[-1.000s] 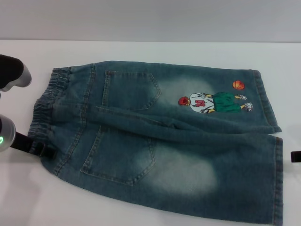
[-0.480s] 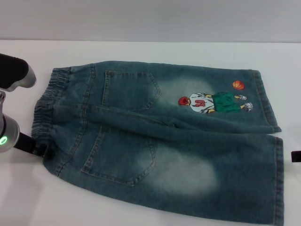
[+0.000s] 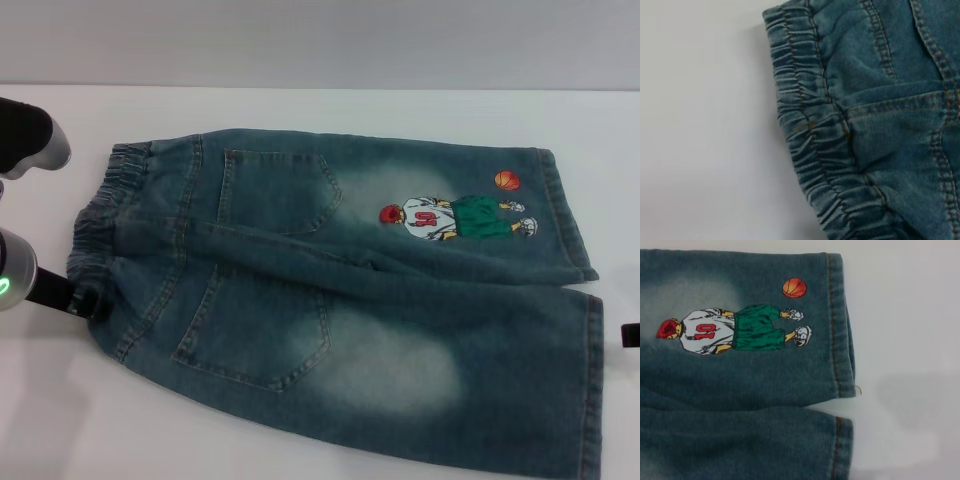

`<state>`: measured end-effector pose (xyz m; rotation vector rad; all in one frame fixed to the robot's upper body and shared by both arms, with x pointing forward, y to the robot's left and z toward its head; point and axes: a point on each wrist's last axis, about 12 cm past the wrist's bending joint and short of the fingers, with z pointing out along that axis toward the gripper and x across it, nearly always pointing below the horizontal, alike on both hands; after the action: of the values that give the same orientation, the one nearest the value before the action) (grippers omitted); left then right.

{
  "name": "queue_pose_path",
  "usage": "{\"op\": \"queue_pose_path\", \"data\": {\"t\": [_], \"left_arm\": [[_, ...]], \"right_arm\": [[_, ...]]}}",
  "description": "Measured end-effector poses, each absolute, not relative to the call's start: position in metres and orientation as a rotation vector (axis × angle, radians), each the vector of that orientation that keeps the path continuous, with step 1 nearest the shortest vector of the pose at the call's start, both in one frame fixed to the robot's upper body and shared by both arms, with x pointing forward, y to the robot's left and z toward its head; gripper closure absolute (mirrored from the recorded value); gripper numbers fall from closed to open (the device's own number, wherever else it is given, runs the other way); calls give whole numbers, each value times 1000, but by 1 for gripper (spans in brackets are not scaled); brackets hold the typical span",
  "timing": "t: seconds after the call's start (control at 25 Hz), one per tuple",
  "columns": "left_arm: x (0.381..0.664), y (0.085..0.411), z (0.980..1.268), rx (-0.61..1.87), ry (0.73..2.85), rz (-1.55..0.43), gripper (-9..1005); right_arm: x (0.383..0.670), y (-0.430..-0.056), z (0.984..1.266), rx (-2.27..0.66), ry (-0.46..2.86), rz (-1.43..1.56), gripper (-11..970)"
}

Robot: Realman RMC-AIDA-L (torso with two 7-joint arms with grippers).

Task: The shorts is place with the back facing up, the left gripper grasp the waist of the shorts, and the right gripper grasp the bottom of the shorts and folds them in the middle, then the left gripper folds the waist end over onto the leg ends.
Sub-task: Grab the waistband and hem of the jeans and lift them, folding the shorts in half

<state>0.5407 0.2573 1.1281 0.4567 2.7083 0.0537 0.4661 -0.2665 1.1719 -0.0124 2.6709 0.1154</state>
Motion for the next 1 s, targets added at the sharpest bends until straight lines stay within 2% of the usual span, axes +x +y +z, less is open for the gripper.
{"op": "queue_pose_path", "data": {"t": [0.52,1.0], "left_arm": [[540,257,1130,460,2701,50,624],[542,253,1131,471,2694,47,708]], "right_arm": [[455,-266,1169,-37,2790,86,271],[446,-245,1163,-117,2855,200,270]]}}
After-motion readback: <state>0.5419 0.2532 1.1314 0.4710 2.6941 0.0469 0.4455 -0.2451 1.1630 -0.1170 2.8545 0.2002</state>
